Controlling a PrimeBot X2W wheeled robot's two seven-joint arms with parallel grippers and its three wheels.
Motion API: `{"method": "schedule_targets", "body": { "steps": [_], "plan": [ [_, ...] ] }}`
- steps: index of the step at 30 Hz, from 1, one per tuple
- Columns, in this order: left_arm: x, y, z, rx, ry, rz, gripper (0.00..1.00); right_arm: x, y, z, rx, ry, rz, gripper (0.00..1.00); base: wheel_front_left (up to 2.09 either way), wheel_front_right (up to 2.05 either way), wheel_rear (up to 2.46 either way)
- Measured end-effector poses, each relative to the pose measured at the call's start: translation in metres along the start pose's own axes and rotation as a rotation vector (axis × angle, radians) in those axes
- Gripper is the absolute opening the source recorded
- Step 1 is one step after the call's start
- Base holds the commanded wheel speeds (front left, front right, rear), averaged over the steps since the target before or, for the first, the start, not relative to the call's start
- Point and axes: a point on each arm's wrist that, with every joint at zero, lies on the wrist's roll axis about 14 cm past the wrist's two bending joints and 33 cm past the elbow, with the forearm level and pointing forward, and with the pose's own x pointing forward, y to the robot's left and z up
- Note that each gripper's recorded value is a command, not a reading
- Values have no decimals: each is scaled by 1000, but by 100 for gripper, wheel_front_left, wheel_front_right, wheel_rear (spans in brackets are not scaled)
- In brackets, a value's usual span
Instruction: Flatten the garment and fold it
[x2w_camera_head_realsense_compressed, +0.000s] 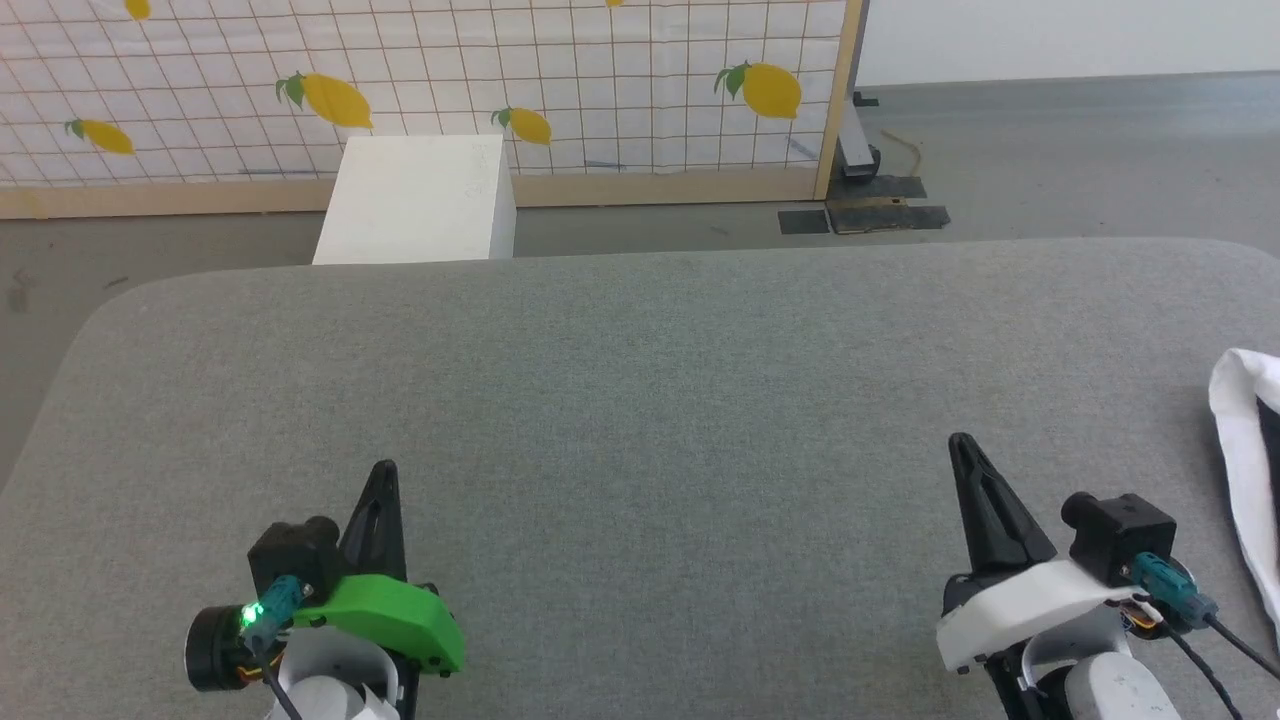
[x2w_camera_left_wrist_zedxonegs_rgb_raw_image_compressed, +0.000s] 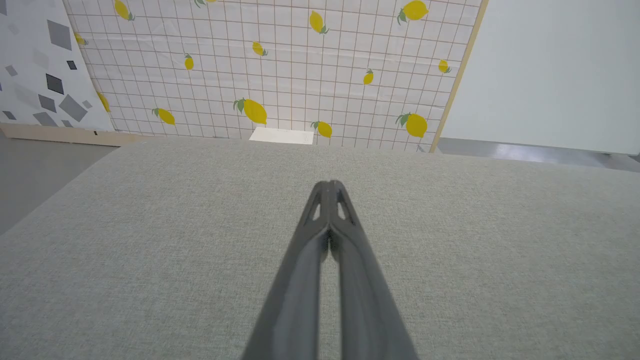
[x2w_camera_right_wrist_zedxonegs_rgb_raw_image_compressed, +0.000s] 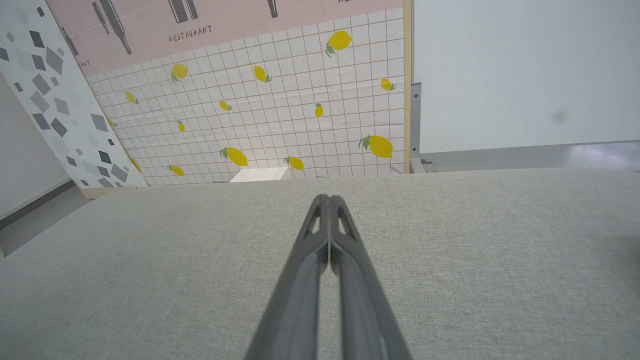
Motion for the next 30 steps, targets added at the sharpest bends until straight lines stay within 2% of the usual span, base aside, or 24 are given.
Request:
{"method": "schedule_targets", "body": {
  "steps": [30],
  "plan": [
    [-2, 2, 10, 51, 1, 2, 0, 0, 2, 8, -72, 14, 10, 0, 0, 0, 0]
  ]
}}
